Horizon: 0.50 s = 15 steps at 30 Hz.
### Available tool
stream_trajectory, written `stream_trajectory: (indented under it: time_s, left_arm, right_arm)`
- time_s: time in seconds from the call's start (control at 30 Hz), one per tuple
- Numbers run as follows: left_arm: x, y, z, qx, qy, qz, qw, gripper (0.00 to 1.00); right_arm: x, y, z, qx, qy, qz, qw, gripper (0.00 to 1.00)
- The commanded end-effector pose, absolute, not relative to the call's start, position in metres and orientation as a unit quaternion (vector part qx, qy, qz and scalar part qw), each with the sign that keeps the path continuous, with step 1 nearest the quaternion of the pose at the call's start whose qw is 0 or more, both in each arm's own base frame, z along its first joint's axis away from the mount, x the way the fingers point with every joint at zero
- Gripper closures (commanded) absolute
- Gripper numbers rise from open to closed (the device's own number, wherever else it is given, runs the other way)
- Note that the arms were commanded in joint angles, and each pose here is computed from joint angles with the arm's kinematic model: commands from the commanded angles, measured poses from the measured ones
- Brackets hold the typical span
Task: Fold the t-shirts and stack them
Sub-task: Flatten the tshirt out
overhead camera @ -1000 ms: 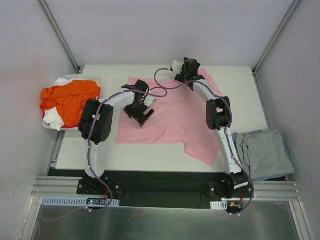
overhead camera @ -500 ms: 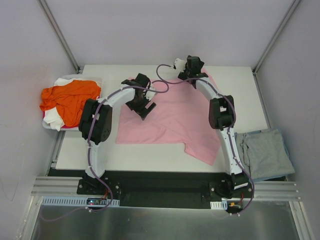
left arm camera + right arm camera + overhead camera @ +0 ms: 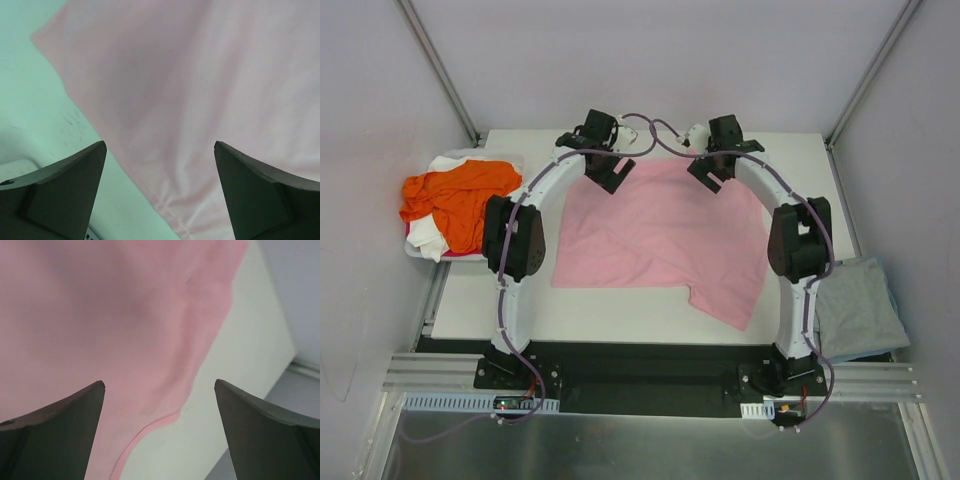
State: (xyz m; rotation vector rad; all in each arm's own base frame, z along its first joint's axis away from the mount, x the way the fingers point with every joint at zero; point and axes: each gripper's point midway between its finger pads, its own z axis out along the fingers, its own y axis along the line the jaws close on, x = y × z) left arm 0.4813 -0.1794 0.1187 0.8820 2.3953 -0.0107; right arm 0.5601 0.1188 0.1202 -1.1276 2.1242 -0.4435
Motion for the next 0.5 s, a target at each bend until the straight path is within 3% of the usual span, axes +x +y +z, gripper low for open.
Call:
stream_trajectory:
  time_s: [0.0, 0.23, 0.37, 0.47]
  left_arm:
    - [0.513, -0.161, 0.141, 0.294, 0.892, 0.019, 0.342, 0.10]
    - [0.490, -0.157, 0.146, 0.282, 0.890, -0.005, 0.359, 0.10]
    - [0.499, -0.161, 0.142, 0.286, 0.888, -0.007, 0.361, 0.10]
    - [0.518, -0.163, 0.142, 0.294, 0.881, 0.006, 0.369, 0.09]
  right_arm:
    - [0.445, 0.125, 0.108, -0.409, 0.885, -0.029, 0.221, 0.03]
    - [0.359, 0.104, 0.086, -0.405, 0.905, -0.007, 0.132, 0.03]
    - [0.352, 0.101, 0.072, -0.397, 0.910, -0.007, 0.118, 0.03]
    - [0.375, 0.099, 0.071, -0.393, 0.909, -0.029, 0.134, 0.03]
